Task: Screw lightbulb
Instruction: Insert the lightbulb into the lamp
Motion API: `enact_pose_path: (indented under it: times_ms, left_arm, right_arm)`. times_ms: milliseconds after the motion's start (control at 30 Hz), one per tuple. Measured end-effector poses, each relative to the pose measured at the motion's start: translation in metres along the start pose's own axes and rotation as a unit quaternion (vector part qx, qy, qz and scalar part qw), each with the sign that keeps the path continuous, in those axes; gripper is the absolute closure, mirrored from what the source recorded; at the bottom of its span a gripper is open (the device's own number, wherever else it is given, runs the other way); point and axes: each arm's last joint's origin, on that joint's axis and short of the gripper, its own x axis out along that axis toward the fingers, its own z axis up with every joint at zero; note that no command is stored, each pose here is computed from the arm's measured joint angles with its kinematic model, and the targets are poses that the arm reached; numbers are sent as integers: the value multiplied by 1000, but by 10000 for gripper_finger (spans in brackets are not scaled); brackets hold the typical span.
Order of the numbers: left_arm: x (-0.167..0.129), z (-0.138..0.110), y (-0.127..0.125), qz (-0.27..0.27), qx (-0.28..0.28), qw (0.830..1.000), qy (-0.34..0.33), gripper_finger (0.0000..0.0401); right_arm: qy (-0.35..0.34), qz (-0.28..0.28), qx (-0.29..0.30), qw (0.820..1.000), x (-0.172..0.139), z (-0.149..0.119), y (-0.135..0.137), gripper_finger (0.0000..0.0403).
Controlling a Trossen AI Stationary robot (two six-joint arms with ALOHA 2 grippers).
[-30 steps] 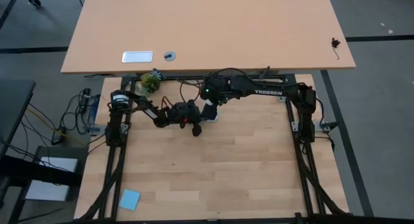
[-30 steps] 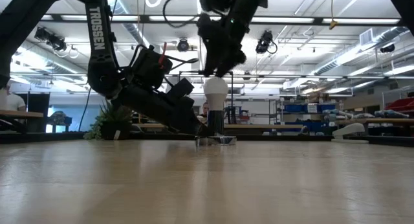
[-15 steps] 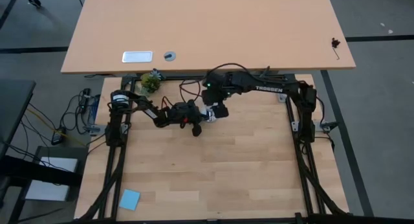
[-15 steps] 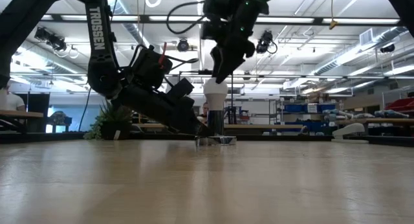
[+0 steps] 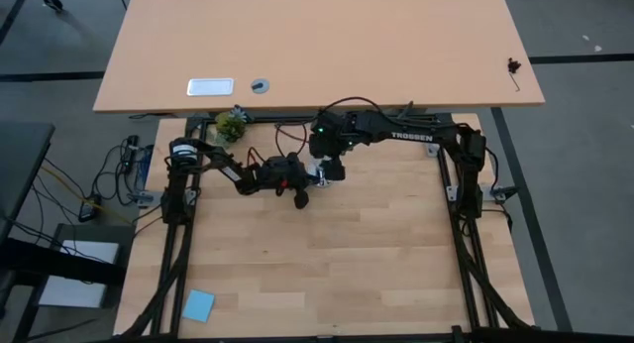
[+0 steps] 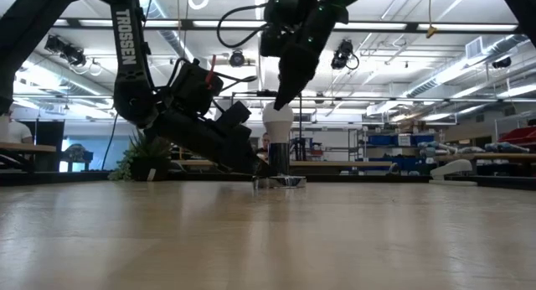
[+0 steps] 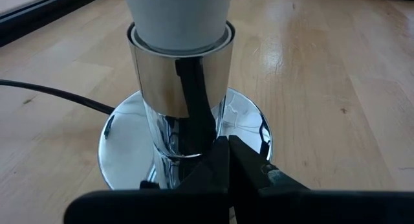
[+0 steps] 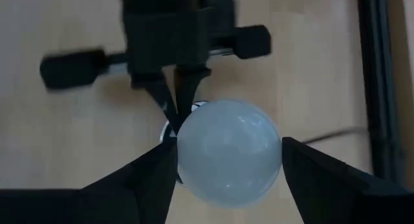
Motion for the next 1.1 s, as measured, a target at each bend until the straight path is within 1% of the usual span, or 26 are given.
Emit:
enact_pose_path:
  times_ms: [67,133,200,267,333,400,467,600,667,733,800,833,867,900,1000,1100]
  left_arm:
    - [0,0,0,0,0,1000,0,400]
    - [0,0,0,0,0,1000,0,400]
    - [0,0,0,0,0,1000,0,400]
    - [0,0,0,1,0,1000,0,400]
    - [0,0,0,1,0,1000,0,400]
    - [0,0,0,1,-1,1000,0,400]
    - [0,0,0,1,-1,1000,0,400]
    - [0,0,0,1,-1,1000,0,400]
    - [0,0,0,1,-1,1000,0,400]
    - [0,0,0,3,-1,1000,0,400]
    - [0,0,0,3,-1,1000,0,400]
    - [0,0,0,3,-1,1000,0,400]
    - [0,0,0,3,-1,1000,0,400]
    - [0,0,0,3,-1,1000,0,400]
    - [0,0,0,3,-1,1000,0,400]
    - [0,0,0,3,-1,1000,0,400]
  right_arm:
    - [3,-6,67,998,-1,0,0,136]
    - [7,-16,135,991,-1,-1,1,136]
    - [10,-30,203,979,-1,-1,3,135]
    - [12,-49,266,963,-1,-1,6,133]
    - [10,-58,301,952,0,0,8,131]
    - [8,-57,304,951,0,1,11,129]
    - [7,-56,290,955,0,3,14,127]
    - [10,-48,215,975,-9,9,17,120]
    - [-4,-46,148,988,-17,16,17,117]
    - [-5,-47,56,997,-25,19,17,116]
    - [1,-40,-30,999,-27,19,17,116]
    - [6,-24,-65,998,-27,17,16,117]
    - [6,-7,-85,996,-25,14,15,119]
    - [1,5,-95,995,-21,14,13,121]
    - [-4,17,-88,996,-13,10,4,127]
    - [-9,11,-89,996,-7,4,-4,130]
